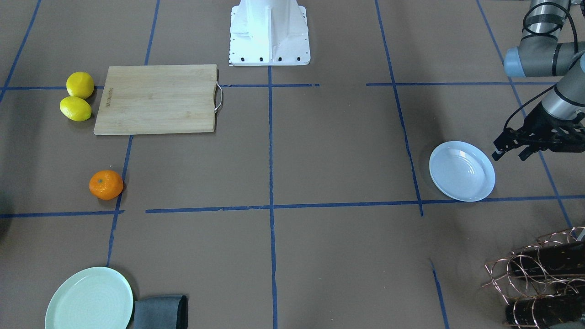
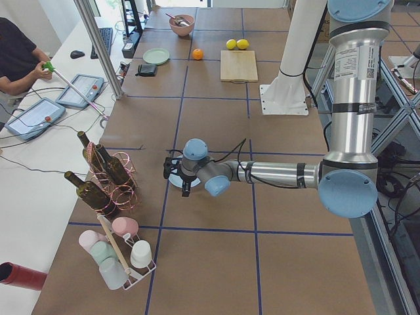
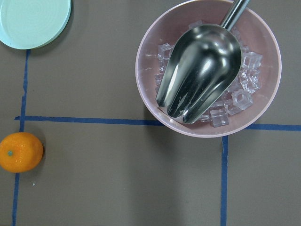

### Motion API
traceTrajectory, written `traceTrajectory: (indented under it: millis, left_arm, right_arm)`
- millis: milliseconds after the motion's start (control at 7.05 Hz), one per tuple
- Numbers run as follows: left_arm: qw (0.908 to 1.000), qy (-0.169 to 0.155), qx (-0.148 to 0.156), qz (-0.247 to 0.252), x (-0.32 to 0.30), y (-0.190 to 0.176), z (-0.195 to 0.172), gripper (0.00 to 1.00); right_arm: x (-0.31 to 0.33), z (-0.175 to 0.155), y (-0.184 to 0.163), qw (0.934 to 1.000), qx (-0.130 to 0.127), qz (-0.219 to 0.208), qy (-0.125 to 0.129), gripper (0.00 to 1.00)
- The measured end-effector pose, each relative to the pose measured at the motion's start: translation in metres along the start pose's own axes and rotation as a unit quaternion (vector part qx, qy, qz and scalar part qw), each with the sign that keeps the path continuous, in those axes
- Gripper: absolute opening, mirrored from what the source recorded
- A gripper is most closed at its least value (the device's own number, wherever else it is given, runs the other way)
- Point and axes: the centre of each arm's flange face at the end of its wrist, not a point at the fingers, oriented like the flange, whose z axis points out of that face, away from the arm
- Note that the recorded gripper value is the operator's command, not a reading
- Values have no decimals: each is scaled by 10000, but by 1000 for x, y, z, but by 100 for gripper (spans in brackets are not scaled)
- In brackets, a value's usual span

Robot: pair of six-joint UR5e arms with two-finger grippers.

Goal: Pick orange to plate
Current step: 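Lower the left gripper to the rim of the light blue plate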

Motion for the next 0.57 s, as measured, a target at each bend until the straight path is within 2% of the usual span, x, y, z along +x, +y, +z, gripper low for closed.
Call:
traceTrajectory:
  millis: [284,567]
  left_arm:
    - [10000,-55,70,7,6,-8,7,68]
    - [9999,-106,69,7,9,-13,19,66]
  right_arm:
    - [-3,3,0,10000,-33,16,-3,100]
    - [-8,4,-2,10000,-39,10,-10,100]
